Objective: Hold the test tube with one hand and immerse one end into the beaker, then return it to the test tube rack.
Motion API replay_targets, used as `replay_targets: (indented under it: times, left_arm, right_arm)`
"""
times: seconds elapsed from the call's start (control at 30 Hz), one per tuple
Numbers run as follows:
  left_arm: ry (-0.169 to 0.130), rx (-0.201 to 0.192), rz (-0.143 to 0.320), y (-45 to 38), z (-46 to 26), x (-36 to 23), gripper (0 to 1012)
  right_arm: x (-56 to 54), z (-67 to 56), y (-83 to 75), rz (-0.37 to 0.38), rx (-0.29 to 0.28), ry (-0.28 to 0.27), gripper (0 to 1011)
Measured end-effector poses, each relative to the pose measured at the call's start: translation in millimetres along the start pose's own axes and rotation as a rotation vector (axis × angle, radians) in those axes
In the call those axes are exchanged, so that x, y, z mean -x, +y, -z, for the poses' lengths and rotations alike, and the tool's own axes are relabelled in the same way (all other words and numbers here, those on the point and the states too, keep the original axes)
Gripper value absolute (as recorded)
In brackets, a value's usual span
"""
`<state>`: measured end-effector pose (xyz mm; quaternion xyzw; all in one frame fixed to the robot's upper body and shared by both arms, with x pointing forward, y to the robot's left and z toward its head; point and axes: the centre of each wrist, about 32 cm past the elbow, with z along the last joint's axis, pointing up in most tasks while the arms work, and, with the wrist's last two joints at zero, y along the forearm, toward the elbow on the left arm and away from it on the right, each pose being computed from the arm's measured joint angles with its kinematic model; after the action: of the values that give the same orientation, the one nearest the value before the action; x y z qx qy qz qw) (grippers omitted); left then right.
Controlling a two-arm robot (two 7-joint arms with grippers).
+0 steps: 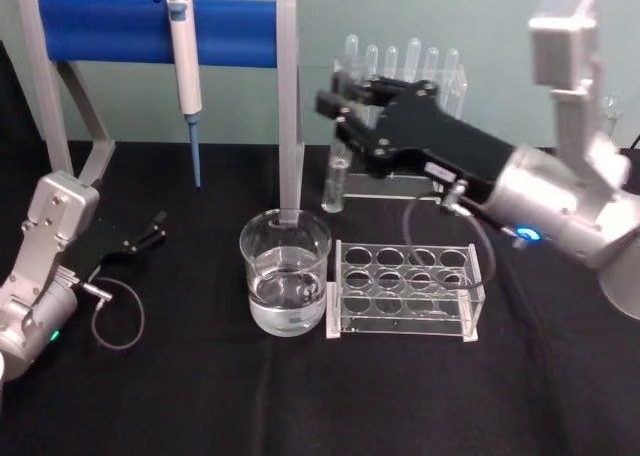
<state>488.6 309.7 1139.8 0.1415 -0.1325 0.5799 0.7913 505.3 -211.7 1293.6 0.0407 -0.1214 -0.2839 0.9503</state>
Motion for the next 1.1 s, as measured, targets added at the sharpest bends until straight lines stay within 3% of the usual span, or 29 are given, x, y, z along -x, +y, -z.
replay_targets:
  times: [0.13, 0.23, 0.37, 0.67, 1.1]
  left_arm:
    - [0.000, 0.000, 0.000, 0.0, 0.0, 0.0, 1000]
    - [0.000, 0.000, 0.000, 0.0, 0.0, 0.0, 1000]
    - [0.000, 0.000, 0.000, 0.0, 0.0, 0.0, 1000]
    - [0.000, 0.000, 0.000, 0.0, 0.0, 0.0, 1000]
    - [0.000, 0.000, 0.000, 0.0, 0.0, 0.0, 1000]
  right_arm:
    - [0.4, -3.7, -21.8, 0.040, 0.010, 0.001, 226]
    - [2.4, 5.2, -41.6, 0.071, 0.050, 0.023, 225]
    - [4.4, 16.8, -52.4, 0.081, 0.082, 0.032, 225]
    - [4.4, 46.9, -54.6, 0.080, 0.113, 0.040, 225]
    - [0.2, 60.2, -47.8, 0.090, 0.157, 0.030, 225]
